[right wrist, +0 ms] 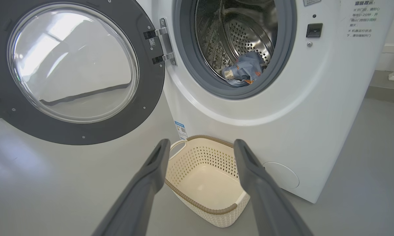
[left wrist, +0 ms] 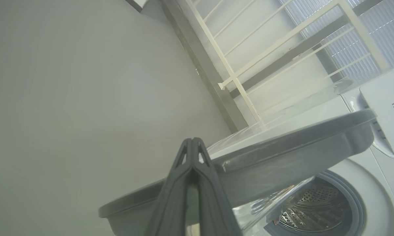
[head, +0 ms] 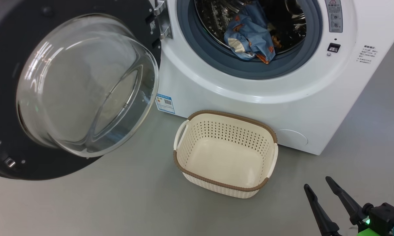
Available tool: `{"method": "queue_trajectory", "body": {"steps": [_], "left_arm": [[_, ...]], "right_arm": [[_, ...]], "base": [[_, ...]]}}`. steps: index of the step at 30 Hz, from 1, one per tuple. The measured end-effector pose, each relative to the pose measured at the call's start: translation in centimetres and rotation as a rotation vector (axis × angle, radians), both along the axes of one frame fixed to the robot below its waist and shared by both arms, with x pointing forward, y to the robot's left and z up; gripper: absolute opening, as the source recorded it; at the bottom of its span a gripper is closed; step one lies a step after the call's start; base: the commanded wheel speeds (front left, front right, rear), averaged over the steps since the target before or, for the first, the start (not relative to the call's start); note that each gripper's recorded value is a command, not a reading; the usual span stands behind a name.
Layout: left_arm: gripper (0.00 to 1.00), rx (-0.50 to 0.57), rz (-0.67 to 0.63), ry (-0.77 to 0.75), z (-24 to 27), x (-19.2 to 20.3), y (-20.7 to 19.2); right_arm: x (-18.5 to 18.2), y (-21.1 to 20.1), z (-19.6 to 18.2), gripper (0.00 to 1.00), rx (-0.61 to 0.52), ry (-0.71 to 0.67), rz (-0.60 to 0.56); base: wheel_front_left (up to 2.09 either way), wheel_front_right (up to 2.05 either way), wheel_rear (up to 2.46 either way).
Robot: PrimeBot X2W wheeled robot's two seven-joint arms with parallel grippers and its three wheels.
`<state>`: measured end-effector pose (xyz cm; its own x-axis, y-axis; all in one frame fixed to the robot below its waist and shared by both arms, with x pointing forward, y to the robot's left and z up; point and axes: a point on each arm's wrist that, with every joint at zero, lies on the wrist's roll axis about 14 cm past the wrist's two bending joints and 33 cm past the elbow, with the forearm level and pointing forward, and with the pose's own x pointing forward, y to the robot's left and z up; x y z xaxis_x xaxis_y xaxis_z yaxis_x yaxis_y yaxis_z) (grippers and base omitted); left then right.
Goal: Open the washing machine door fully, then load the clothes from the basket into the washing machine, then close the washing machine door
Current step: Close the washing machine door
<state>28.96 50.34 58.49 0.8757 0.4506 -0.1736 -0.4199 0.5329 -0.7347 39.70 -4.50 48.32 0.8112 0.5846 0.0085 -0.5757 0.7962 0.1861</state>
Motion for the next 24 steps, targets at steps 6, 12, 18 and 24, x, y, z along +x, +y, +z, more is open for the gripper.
{"method": "queue_trajectory", "body": {"steps": [6, 12, 18, 24], "left_arm": [[0.0, -0.031, -0.098, 0.05, -1.1, 2.0, -2.0], [0.0, -0.044, -0.162, 0.069, -1.1, 3.0, -3.0], [0.0, -0.068, -0.247, 0.084, -1.0, 2.8, -4.4], [0.0, -0.076, -0.361, 0.11, -1.2, 2.2, -6.6]], "right_arm": [[0.1, -0.5, -0.5, 1.0, -0.013, 0.009, -0.004], [0.0, -0.9, -0.5, 1.0, -0.014, 0.01, -0.015], [-0.1, -0.9, -0.1, 1.0, -0.011, 0.0, -0.017], [-0.2, -0.6, 0.2, 1.0, -0.002, -0.006, -0.017]], "base": [[0.0, 0.0, 0.0], [0.0, 0.0, 0.0], [0.0, 0.0, 0.0], [0.0, 0.0, 0.0]]}}
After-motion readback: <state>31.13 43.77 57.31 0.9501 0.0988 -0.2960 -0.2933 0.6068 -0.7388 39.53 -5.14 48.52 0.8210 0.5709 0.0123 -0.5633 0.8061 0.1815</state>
